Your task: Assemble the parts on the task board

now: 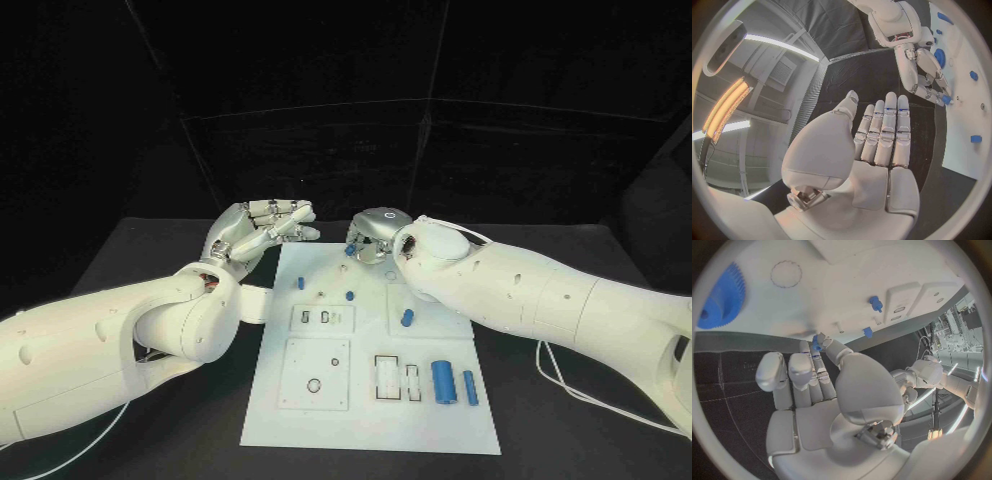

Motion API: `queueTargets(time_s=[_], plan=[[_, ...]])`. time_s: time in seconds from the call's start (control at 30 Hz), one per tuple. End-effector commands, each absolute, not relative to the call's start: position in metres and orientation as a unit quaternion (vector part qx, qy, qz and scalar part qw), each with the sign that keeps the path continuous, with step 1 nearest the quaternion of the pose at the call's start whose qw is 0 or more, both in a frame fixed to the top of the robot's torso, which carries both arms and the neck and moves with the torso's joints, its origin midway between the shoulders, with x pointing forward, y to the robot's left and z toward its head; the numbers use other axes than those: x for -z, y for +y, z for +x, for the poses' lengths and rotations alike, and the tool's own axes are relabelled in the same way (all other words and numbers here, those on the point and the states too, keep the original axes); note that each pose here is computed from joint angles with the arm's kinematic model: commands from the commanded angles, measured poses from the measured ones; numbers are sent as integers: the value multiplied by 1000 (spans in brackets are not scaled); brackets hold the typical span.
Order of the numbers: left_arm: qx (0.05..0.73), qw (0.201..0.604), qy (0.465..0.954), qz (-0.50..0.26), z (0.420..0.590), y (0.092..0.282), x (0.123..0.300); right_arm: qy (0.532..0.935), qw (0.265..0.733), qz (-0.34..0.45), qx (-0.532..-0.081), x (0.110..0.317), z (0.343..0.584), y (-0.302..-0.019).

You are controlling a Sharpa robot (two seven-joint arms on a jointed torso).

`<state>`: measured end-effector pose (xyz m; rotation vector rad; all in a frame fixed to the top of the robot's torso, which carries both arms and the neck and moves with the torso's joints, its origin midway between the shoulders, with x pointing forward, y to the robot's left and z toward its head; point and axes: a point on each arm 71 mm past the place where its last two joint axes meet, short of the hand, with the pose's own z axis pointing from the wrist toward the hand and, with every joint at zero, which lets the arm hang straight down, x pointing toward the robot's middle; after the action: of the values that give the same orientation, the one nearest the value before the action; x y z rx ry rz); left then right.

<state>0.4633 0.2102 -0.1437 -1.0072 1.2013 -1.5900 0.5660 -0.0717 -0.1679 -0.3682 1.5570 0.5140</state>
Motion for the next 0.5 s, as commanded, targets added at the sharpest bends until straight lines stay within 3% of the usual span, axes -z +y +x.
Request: queueTargets(time_s=[0.03, 0.5], plan=[[645, 435, 485, -400, 463, 209, 142, 691, 666, -167, -226, 167, 566, -71], [644, 434, 486, -401, 464, 210, 143, 681, 673, -162, -240, 164, 563, -73]])
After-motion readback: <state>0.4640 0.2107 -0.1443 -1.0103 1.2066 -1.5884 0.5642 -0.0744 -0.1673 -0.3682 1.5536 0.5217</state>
